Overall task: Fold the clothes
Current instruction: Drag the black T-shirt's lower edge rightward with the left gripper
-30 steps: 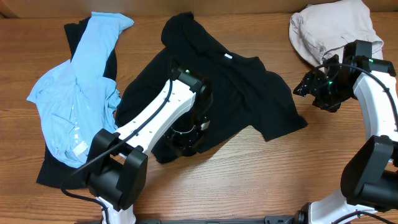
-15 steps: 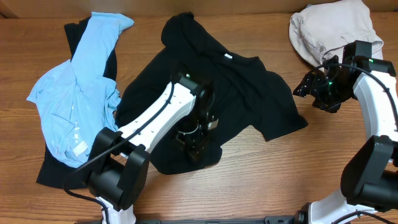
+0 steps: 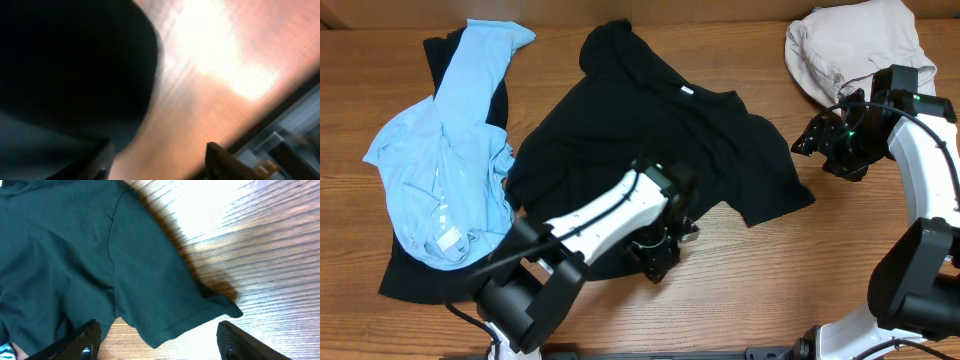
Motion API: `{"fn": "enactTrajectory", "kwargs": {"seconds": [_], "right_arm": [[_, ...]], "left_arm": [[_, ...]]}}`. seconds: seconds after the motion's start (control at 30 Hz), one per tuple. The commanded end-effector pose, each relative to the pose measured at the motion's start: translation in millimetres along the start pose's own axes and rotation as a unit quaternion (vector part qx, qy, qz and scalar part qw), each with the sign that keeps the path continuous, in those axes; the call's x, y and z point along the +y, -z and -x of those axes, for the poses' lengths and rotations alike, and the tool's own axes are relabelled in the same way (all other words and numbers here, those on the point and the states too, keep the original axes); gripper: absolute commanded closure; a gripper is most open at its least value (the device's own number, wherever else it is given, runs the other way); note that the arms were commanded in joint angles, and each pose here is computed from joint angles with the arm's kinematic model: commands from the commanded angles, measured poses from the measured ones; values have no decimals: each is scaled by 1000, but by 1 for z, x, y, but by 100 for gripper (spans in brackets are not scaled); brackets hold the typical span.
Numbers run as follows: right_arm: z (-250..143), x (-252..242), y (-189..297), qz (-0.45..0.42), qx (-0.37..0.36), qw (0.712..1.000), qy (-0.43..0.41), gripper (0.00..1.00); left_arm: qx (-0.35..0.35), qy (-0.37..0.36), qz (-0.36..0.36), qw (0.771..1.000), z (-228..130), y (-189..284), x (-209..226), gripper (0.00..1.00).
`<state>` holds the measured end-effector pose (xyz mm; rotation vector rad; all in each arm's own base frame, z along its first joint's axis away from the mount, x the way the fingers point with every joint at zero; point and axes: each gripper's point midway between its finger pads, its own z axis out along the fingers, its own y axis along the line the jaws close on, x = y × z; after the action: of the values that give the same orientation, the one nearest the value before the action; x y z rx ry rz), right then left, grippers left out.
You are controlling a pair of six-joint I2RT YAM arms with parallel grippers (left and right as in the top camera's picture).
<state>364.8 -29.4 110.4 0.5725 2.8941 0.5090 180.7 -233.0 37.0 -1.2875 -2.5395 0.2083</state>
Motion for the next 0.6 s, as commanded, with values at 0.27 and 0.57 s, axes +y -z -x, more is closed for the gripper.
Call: {"fn": "enactTrajectory", "kwargs": {"seconds": [0.27,0.57], "right_arm": [[9,10,16,9,-29,999,15,22],[9,10,16,9,-28,999,15,22]], "left_arm": [[-33,111,202,973,10,3,58,41],[-76,140,239,958,25,12,76,44]]}}
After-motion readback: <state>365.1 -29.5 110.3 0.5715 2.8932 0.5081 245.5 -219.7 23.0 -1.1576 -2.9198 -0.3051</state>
